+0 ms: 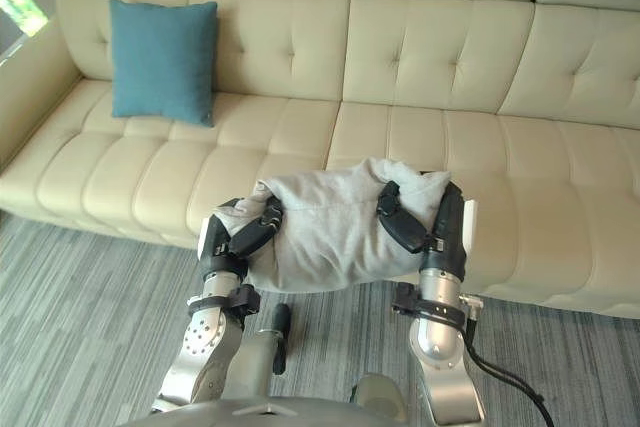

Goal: Pick up cushions and gather them together orderly.

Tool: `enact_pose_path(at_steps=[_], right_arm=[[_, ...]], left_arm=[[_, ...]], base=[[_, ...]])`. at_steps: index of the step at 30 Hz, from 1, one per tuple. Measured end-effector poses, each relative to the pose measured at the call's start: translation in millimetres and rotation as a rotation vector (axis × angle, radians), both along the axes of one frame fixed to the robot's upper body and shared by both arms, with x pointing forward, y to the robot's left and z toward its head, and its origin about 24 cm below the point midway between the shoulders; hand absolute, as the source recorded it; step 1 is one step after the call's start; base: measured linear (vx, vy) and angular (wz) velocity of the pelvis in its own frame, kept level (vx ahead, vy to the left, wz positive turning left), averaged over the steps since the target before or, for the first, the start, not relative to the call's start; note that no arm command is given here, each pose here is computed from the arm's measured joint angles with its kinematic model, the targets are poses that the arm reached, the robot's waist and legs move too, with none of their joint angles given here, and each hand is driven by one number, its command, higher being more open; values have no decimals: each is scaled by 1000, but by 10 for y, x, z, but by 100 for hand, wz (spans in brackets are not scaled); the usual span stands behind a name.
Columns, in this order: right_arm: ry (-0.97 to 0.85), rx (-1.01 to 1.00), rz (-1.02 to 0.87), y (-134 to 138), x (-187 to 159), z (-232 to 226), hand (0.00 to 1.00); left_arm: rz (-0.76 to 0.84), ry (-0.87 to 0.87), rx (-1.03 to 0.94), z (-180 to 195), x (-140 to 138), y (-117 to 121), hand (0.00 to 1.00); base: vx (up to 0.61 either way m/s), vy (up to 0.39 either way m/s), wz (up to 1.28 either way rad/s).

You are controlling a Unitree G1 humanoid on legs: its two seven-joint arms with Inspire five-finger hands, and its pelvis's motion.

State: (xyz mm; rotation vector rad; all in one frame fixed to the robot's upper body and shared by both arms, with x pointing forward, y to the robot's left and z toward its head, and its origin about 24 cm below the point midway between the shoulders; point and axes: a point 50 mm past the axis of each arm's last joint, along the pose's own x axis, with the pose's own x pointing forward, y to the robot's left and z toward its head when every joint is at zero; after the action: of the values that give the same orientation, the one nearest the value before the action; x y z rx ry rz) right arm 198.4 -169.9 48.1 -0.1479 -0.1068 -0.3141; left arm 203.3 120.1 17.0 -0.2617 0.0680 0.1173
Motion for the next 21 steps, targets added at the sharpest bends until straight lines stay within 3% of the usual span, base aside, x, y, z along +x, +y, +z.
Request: enact_pose_path(at_steps=[9,14,21], right_arm=[[182,-12,44,19,128,-408,0],[183,-13,78,54,158,-402,0],[204,-54,57,-77,120,-406,0]], left_arm=[[-6,54,64,-107,-48,110,0],[9,69,79,-144,-59,181,0],[-26,115,39,-241,-77,61,0]], base=[[368,189,-29],[103,-148,2],[34,-164,7]])
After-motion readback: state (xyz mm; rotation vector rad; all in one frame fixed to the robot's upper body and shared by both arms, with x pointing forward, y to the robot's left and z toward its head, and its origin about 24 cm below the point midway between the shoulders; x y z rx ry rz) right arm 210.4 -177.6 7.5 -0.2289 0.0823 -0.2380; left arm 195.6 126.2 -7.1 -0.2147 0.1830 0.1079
